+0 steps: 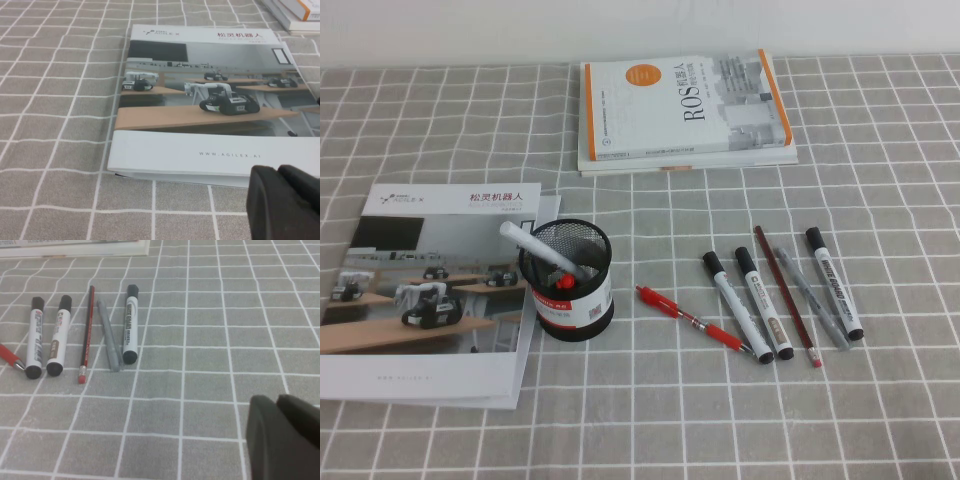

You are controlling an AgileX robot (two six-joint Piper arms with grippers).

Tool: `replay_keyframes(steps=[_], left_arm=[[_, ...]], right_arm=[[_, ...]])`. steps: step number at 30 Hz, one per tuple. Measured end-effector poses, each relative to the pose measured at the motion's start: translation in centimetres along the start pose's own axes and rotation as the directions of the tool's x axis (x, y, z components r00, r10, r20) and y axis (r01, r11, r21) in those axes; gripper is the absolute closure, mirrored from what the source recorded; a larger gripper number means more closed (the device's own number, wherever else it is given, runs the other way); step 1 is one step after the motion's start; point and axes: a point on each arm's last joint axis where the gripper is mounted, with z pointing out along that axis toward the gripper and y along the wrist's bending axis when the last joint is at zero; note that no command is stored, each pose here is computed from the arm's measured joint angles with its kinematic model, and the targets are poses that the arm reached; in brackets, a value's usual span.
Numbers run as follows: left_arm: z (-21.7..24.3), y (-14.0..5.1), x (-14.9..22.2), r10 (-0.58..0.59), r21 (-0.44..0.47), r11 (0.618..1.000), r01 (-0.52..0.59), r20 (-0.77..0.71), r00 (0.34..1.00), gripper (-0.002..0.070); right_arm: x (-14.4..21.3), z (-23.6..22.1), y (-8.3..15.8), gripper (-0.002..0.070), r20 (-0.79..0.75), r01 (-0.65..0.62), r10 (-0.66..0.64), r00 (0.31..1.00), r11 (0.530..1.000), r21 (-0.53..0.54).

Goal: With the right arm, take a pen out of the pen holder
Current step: 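Take a marker out of the pen holder and lay it on the table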

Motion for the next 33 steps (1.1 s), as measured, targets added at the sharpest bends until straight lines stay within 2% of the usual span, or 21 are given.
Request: replay_keyframes(steps=[21,27,33], left_arm=[[0.0,0.0,0.0,0.004,-0.001,1.0,-0.004,0.0,1.0,0.0678],[0.0,0.0,0.0,0.004,-0.001,1.0,-0.004,0.0,1.0,0.0678],[0.0,0.0,0.0,0.004,-0.001,1.0,-0.004,0.0,1.0,0.0678]], right_arm=[[0.0,0.0,0.2,0.0689,-0.001,-0.048,0.048,0.999,0.999,-0.019],[-0.7,0.0,0.4,0.0689,0.07,-0.121,0.124,0.99,0.991,-0.05],[-1.7,-0.2,0.5,0.0689,0.165,-0.253,0.268,0.949,0.962,-0.105]])
